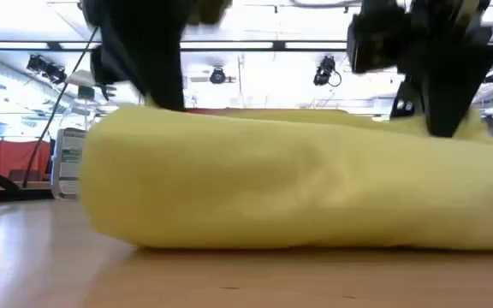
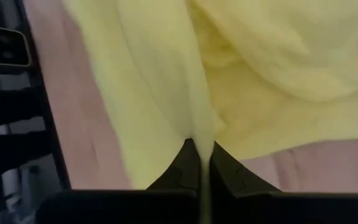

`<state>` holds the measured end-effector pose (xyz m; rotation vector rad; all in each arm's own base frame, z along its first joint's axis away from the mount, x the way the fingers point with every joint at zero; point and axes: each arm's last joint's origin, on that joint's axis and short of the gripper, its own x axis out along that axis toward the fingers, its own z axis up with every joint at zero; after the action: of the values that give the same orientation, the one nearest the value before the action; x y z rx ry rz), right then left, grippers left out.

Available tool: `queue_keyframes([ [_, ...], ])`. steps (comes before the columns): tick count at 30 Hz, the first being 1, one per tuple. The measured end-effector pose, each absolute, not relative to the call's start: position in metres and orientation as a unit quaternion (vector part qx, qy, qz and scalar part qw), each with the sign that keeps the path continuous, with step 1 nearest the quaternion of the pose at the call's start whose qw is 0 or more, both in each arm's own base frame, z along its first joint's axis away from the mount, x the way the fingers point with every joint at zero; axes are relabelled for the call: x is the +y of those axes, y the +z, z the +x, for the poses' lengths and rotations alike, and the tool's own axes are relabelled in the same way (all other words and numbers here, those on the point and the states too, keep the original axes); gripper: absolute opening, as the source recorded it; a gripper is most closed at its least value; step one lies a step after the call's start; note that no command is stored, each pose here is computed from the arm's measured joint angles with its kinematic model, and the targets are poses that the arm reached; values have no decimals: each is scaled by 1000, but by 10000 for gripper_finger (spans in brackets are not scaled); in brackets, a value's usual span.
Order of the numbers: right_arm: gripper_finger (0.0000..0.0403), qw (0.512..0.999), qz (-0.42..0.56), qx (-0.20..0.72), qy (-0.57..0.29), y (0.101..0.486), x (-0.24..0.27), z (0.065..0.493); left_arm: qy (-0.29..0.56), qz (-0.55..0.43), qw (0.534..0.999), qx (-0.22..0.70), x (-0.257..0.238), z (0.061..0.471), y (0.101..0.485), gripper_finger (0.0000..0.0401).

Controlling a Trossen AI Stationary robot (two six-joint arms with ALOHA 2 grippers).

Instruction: Fold Laundry from Bin

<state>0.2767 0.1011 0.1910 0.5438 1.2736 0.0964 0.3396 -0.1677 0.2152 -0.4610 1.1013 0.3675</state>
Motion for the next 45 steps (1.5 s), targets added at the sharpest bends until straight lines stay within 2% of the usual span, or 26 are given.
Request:
queue_keyframes([
  [8, 12, 766, 273, 577, 76, 185, 70, 284, 182, -201, 800, 535, -137, 347, 208, 0],
  [16, 12, 784, 276, 554, 55, 185, 29, 291, 205, -167, 788, 555, -111, 349, 208, 0],
  [21, 18, 770, 294, 564, 43, 169, 14, 286, 221, -163, 792, 545, -97, 350, 196, 6],
  [26, 93, 764, 303, 570, -11, 163, 6, 281, 231, -170, 791, 540, -90, 352, 196, 55],
  [30, 157, 790, 303, 532, -34, 179, 3, 284, 232, -189, 796, 525, -89, 347, 213, 102],
  [34, 189, 813, 304, 491, -74, 199, 1, 281, 236, -223, 804, 498, -87, 339, 235, 128],
  [39, 183, 822, 321, 468, -42, 215, 15, 277, 172, -243, 852, 430, -109, 344, 251, 130],
  [42, 161, 817, 347, 460, 5, 207, 28, 280, 129, -239, 870, 411, -127, 356, 227, 118],
  [45, 129, 807, 405, 429, 30, 187, 38, 285, 146, -243, 858, 428, -129, 360, 193, 111],
])
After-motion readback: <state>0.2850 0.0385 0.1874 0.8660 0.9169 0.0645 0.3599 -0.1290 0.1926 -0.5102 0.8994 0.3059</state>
